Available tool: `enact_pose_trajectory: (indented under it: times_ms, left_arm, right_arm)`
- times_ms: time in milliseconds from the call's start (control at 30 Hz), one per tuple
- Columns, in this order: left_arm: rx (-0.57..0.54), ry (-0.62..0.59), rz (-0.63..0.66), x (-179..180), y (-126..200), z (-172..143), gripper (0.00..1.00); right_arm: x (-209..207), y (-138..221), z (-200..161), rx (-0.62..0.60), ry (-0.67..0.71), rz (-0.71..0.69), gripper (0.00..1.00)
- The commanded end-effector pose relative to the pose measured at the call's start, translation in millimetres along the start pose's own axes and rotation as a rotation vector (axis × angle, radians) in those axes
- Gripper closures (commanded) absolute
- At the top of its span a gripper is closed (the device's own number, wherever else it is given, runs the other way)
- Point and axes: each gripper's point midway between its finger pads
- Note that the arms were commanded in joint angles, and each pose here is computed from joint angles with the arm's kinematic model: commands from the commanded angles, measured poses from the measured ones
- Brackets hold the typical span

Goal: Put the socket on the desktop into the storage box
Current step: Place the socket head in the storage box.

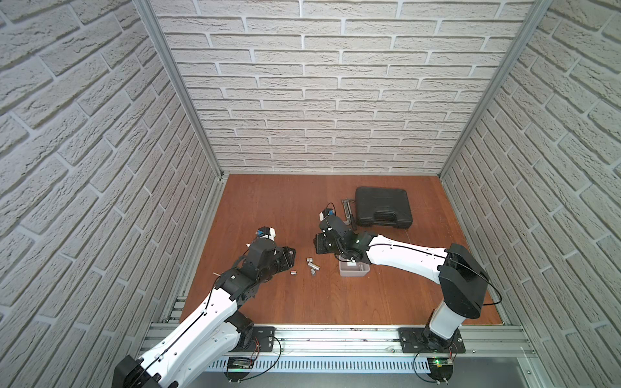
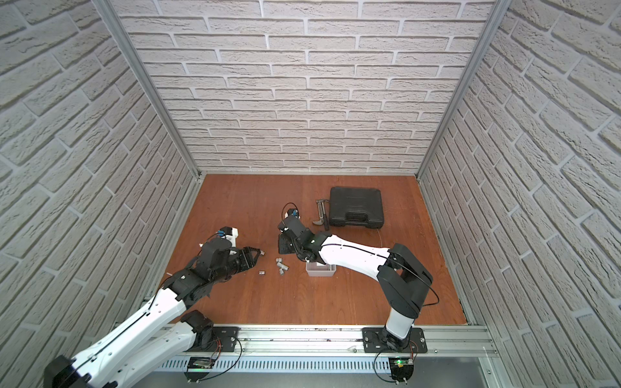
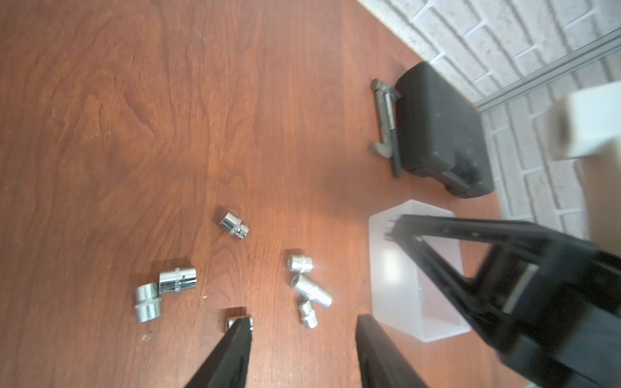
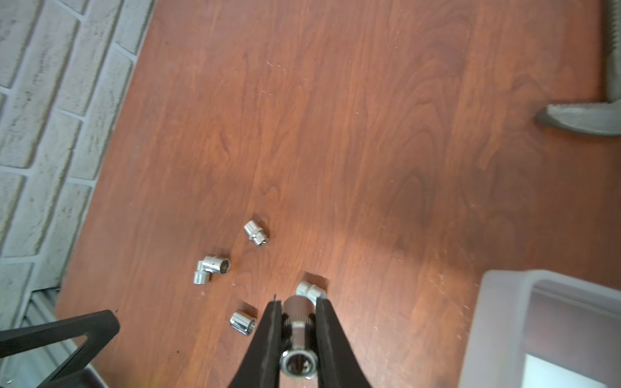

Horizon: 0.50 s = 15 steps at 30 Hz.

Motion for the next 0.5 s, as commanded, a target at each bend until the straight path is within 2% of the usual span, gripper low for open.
enact_pose_trajectory:
  times_ms: [0, 100, 200, 333, 467]
  left_arm:
    - [0.021, -0.035, 0.000, 4.1, 8.5, -5.9, 0.46]
    - [0.001, -0.049, -0.012, 3.8, 8.8, -3.7, 0.48]
    - [-0.039, -0.054, -0.033, 3.2, 6.0, -1.1, 0.50]
    - [-0.078, 0.025, -0.008, 15.2, 1.2, -4.8, 0.52]
    - [-0.086, 0.093, -0.021, 19.6, 2.0, -13.2, 0.53]
  right_arm:
    - [38.3, 28.9, 29.5, -0.121, -0.074, 0.211, 0.98]
    - [30.3, 42.1, 24.2, -0.111, -0.093, 0.210, 0.97]
    - [12.9, 56.5, 18.6, -0.063, -0.109, 0.141, 0.97]
    - [-24.0, 81.2, 17.9, -0.017, -0.067, -0.010, 0.98]
    - [-45.4, 95.6, 20.9, -0.004, -0.090, -0.020, 0.98]
Point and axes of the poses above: each gripper's point midway between its finger pads, its own y axis back along the fingers, its own x axis along the line the jaws close on, z = x × y, and after that the axes turned 8 degrees about -y, right-handed
